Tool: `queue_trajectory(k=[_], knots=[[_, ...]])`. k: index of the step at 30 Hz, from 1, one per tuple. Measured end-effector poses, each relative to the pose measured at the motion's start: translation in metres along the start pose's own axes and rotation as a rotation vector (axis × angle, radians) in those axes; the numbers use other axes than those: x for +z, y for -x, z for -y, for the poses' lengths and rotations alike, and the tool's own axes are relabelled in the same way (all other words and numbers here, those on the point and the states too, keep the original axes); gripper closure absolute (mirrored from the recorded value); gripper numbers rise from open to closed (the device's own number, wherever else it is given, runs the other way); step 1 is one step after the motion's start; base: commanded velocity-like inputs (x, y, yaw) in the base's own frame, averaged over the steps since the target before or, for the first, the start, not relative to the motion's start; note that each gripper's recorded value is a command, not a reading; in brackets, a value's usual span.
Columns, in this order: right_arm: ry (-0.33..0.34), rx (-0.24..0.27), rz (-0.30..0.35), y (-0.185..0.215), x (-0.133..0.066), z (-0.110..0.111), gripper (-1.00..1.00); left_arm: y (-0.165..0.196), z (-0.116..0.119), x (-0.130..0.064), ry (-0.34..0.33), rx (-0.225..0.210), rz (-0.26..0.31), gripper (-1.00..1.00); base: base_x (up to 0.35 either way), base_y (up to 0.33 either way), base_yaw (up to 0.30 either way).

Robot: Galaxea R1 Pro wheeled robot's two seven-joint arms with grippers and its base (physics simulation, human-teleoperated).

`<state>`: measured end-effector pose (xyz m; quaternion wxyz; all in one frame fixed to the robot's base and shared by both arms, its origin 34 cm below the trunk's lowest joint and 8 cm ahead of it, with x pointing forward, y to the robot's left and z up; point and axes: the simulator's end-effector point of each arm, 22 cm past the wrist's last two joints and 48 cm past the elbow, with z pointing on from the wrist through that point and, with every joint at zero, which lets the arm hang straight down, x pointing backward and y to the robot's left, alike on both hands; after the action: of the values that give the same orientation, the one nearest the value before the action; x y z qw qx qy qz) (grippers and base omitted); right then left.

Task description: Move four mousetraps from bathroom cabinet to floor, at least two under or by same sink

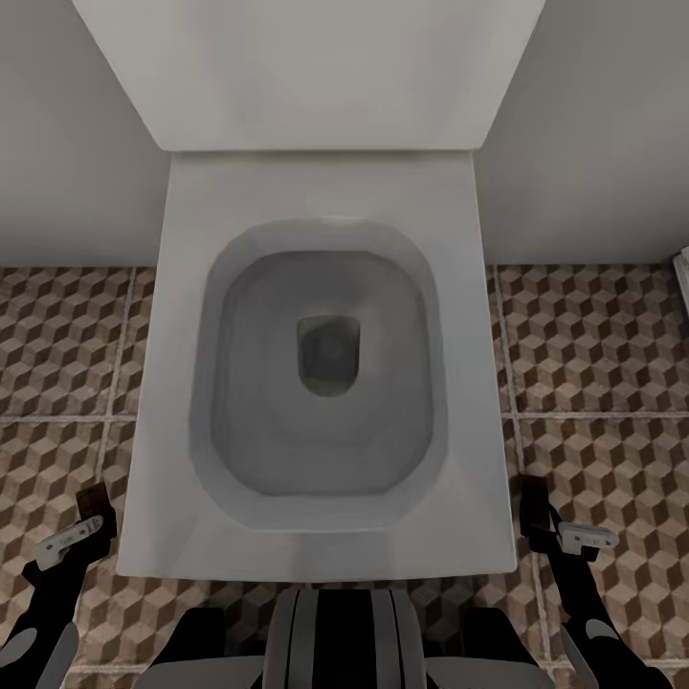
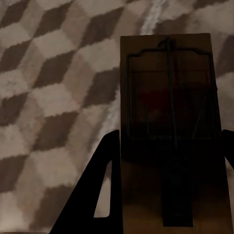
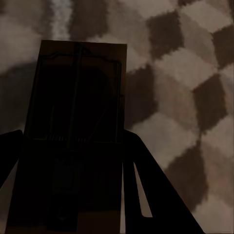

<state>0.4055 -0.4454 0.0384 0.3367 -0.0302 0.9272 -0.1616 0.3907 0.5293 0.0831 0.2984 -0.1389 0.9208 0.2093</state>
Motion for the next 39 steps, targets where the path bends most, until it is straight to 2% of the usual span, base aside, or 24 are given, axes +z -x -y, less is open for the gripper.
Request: queue_trajectory(k=[17,25,39], knots=[[-0.014,0.007,0.002,0.001,0.0,0.005,1.0,0.005,-0.006,0.002,0.003,0.011,0.01,1.0,0.0,0.0,0.0],[-0.043,0.024,0.073,0.016,-0.001,0.014,1.0,0.007,-0.004,0.002,-0.009,0.035,0.018,1.0,0.0,0.0,0.0],[-0.045,0.025,0.079,0.017,-0.001,0.015,1.0,0.006,0.0,0.002,-0.019,0.047,0.018,1.0,0.0,0.0,0.0]])
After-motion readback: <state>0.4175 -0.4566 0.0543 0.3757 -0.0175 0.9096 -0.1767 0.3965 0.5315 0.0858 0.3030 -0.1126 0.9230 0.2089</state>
